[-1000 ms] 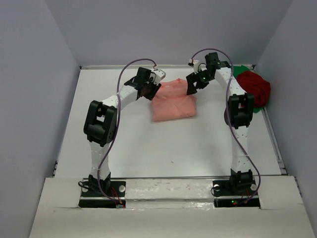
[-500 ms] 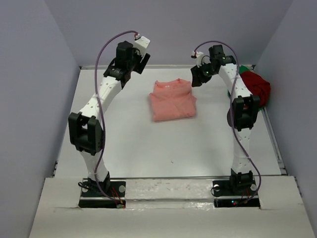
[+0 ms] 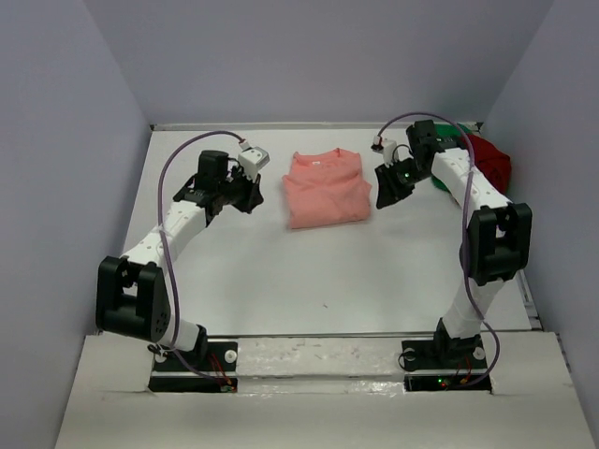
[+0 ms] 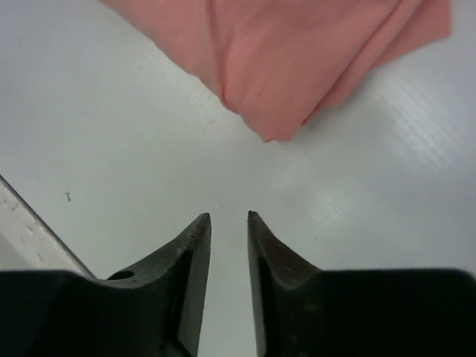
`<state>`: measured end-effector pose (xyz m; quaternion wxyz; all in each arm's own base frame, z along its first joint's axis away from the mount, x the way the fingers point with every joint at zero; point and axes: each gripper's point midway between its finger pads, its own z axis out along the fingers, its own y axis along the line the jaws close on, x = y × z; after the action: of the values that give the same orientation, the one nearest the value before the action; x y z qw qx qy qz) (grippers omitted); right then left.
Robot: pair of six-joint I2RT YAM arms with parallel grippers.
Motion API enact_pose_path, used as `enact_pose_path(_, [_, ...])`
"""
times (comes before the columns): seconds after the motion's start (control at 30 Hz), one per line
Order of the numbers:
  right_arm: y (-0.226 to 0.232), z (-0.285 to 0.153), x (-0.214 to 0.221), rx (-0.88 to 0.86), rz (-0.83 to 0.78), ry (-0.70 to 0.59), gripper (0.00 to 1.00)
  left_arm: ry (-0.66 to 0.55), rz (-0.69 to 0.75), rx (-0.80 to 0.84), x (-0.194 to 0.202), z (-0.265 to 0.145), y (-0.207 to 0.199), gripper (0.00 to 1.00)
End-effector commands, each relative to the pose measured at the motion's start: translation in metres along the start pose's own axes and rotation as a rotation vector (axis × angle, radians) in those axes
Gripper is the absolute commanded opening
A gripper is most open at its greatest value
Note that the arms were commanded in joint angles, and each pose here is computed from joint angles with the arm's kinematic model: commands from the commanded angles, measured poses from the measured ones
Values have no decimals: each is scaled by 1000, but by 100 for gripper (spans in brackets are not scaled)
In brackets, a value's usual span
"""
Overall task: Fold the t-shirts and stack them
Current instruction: Fold the long partially folded tshirt into a neat square
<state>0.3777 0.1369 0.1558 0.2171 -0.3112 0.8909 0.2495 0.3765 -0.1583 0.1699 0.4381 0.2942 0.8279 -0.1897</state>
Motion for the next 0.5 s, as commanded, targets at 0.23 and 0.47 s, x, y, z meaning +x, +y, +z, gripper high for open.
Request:
enact_pose_path(0.23, [8,23,42,-35,83,64,5,-85,-34,161,-32,20,-35,0])
enact_pose_path(0.47, [-6,39,44,-31,113,104,30,-24,-2,162,-33,71,-52,0])
